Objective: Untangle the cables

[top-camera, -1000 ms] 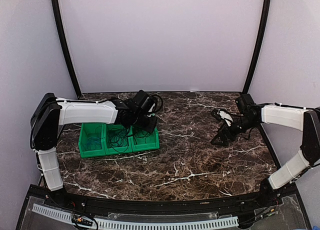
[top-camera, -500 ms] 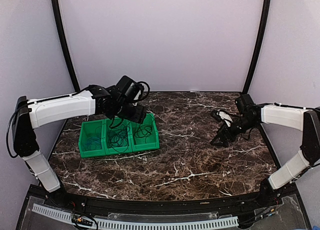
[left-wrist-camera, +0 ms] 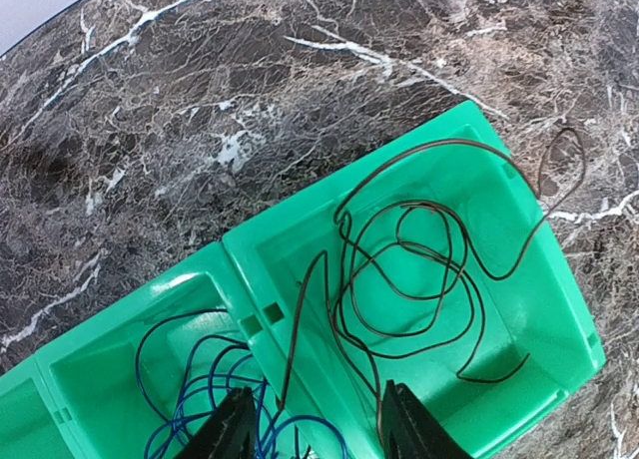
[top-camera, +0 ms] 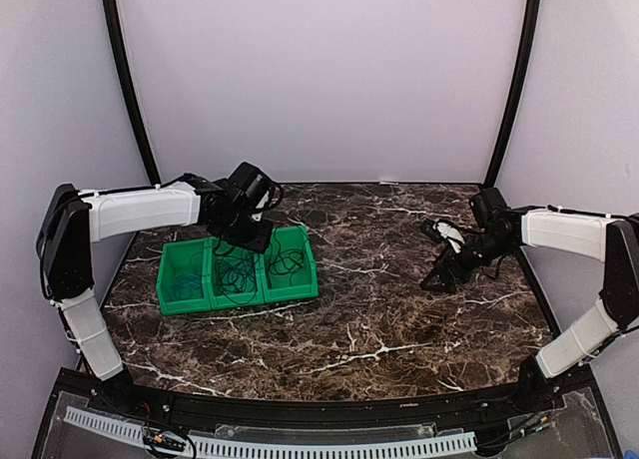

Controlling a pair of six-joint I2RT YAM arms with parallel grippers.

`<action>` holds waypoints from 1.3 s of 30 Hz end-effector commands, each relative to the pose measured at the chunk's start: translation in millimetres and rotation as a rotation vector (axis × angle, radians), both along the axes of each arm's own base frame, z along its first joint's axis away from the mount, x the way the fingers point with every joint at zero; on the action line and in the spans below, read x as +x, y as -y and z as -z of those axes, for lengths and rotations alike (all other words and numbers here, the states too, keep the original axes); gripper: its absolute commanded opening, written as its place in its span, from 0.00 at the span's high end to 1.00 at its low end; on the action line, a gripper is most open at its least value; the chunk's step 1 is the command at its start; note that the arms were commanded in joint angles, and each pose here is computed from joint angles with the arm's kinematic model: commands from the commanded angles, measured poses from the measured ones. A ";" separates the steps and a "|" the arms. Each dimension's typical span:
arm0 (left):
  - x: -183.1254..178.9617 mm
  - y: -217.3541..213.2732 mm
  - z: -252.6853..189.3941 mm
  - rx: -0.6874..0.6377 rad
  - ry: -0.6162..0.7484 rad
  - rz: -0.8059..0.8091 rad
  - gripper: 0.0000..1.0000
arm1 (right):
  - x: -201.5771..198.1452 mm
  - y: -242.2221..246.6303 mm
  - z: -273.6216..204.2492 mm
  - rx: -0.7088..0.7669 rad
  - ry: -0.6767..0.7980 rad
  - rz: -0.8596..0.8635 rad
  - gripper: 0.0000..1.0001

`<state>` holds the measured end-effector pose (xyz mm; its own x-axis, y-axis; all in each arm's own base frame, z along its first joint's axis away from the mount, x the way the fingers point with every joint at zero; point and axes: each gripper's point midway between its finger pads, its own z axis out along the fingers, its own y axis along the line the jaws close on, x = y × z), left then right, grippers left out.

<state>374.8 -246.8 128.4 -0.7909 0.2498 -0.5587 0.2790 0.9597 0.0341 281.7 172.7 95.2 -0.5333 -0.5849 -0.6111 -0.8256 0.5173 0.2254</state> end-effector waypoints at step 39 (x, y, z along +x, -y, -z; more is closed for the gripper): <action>17.0 -9.8 -18.2 0.039 0.015 0.015 0.79 | -5.0 -1.8 6.7 -0.009 -0.021 -0.018 0.01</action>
